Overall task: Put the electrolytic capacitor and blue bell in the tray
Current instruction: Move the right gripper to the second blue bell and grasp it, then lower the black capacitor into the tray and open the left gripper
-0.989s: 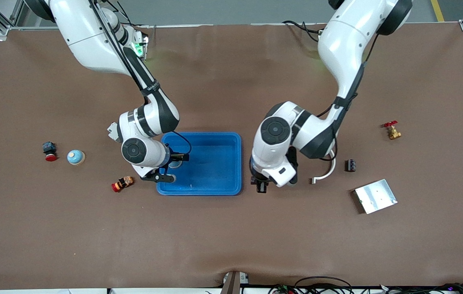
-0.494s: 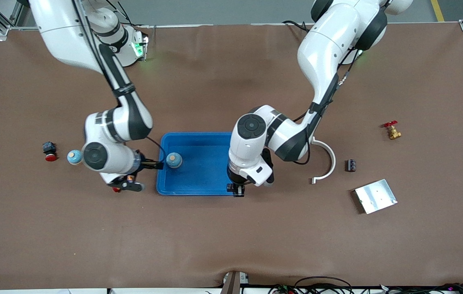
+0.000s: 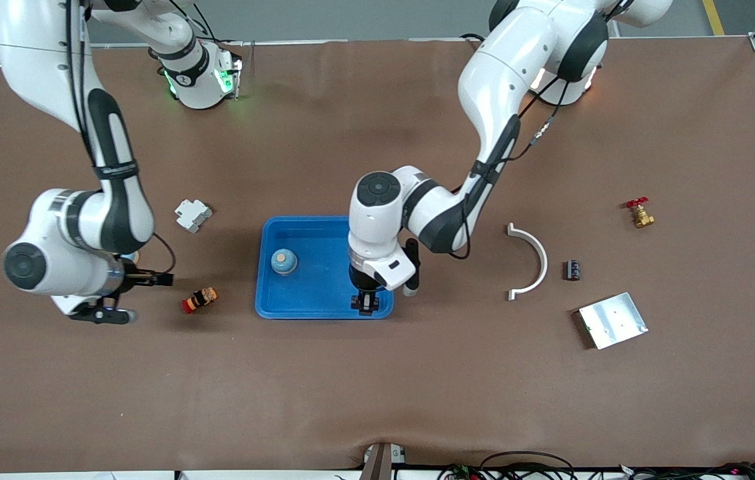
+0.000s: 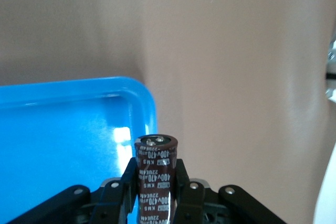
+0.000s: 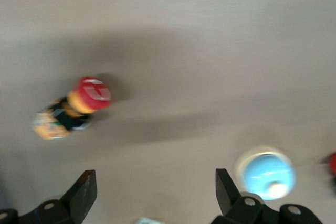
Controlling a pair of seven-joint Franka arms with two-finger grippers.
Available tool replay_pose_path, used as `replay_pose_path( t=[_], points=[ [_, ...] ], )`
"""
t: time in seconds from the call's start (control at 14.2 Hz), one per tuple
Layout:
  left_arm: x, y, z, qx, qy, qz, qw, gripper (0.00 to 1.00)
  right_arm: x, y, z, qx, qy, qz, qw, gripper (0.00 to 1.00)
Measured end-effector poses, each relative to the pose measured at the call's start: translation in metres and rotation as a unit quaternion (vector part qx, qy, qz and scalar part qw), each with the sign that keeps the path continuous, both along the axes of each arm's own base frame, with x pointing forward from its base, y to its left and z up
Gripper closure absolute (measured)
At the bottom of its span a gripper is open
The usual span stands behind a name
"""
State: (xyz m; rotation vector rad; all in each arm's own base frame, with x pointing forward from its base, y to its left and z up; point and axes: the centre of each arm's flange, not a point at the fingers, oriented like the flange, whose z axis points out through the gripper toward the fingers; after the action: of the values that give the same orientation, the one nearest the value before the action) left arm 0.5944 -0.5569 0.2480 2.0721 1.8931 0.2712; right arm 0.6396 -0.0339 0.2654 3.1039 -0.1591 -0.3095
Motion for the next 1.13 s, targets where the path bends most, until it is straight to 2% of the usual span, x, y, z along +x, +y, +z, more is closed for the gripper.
replay_pose_path(
  t=[0.35,0.49,0.64,1.13],
  points=[
    [-0.010,-0.008,-0.042,0.022,-0.010,-0.062,0.998,0.69,-0.017,-0.061,-0.024,-0.008,0.007,0.009,1.000,0.00],
    [-0.008,-0.006,-0.048,0.025,-0.012,-0.066,0.997,0.69,-0.029,-0.084,-0.042,-0.011,0.004,0.011,1.000,0.00],
    [-0.009,-0.006,-0.051,0.026,-0.011,-0.066,0.997,0.69,-0.043,-0.096,-0.061,-0.009,0.012,0.018,1.000,0.00],
    [-0.013,-0.003,-0.075,0.035,0.000,-0.064,0.997,0.69,-0.058,-0.104,-0.081,0.017,0.017,0.029,0.999,0.00]
  ],
)
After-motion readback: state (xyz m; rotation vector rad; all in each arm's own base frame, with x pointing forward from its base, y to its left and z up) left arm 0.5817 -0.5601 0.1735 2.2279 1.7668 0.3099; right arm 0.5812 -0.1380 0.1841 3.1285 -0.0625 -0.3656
